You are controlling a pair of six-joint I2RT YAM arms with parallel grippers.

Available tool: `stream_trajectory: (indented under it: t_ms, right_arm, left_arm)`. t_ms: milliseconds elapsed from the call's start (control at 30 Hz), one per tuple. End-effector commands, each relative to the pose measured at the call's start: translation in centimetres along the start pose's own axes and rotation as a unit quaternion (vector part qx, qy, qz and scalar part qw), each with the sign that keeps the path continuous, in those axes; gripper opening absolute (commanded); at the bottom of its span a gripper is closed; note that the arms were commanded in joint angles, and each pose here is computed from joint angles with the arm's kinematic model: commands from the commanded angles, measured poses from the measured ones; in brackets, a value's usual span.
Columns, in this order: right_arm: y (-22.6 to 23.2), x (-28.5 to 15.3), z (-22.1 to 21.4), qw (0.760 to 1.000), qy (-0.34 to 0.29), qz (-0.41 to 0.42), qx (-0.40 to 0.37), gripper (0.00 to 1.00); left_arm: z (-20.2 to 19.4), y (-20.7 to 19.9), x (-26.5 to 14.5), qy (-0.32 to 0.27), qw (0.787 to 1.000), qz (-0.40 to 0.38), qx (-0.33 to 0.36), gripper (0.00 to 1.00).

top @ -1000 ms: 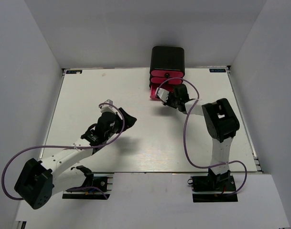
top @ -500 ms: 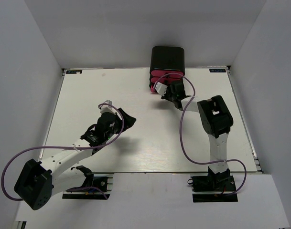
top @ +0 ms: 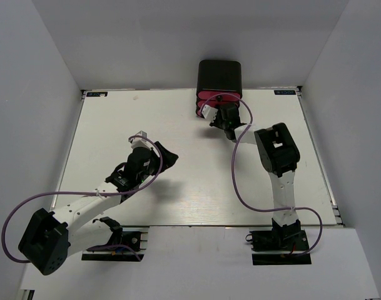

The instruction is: Organize the makeup

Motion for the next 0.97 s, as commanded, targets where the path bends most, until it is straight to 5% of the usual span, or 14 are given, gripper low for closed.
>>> stream_trajectory:
  t_ms: [0, 133, 233, 333, 367, 600, 933]
  right_arm:
    - [-2.8, -1.8, 2.7, 0.999, -0.037, -0.015, 0.018, 0.11]
    - [-0.3, -5.7, 3.1, 0.992, -0.052, 0.090, 0.076, 0.15]
    - [0.9, -10.1, 4.3, 0.975, -0.071, 0.149, 0.151, 0.27]
    - [1.1, -14.4, 5.9, 0.944, -0.077, 0.207, 0.244, 0.52]
    - [0.8, -15.9, 6.7, 0.937, -0.082, 0.214, 0.264, 0.62]
    - [-1.4, -20.5, 8.4, 0.901, -0.069, 0.192, 0.384, 0.86]
    - [-4.6, -24.3, 9.0, 0.898, -0.119, 0.132, 0.403, 0.89]
  left_arm:
    - [0.2, 0.3, -0.2, -0.007, 1.000, 0.003, 0.000, 0.78]
    - [0.3, 0.0, -0.6, -0.011, 1.000, -0.009, 0.002, 0.82]
    - [0.6, -0.4, -0.9, -0.019, 1.000, -0.024, 0.007, 0.86]
    - [0.9, -0.9, -1.0, -0.024, 0.999, -0.042, 0.020, 0.91]
    - [1.1, -1.2, -1.1, -0.026, 0.998, -0.047, 0.021, 0.92]
    - [1.9, -2.6, -1.5, -0.028, 0.996, -0.068, 0.043, 0.98]
    - [3.5, -3.8, -3.5, -0.052, 0.993, -0.087, 0.060, 0.98]
Point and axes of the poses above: each gripper's point midway between its finger pads, its own x axis out along the fingers, its own y axis along the line the jaws close on, z = x × y, the point moved 5 cm from there along -x, back along the fingers, and after that the axes turned 1 degree about x, right-handed, at the moved point
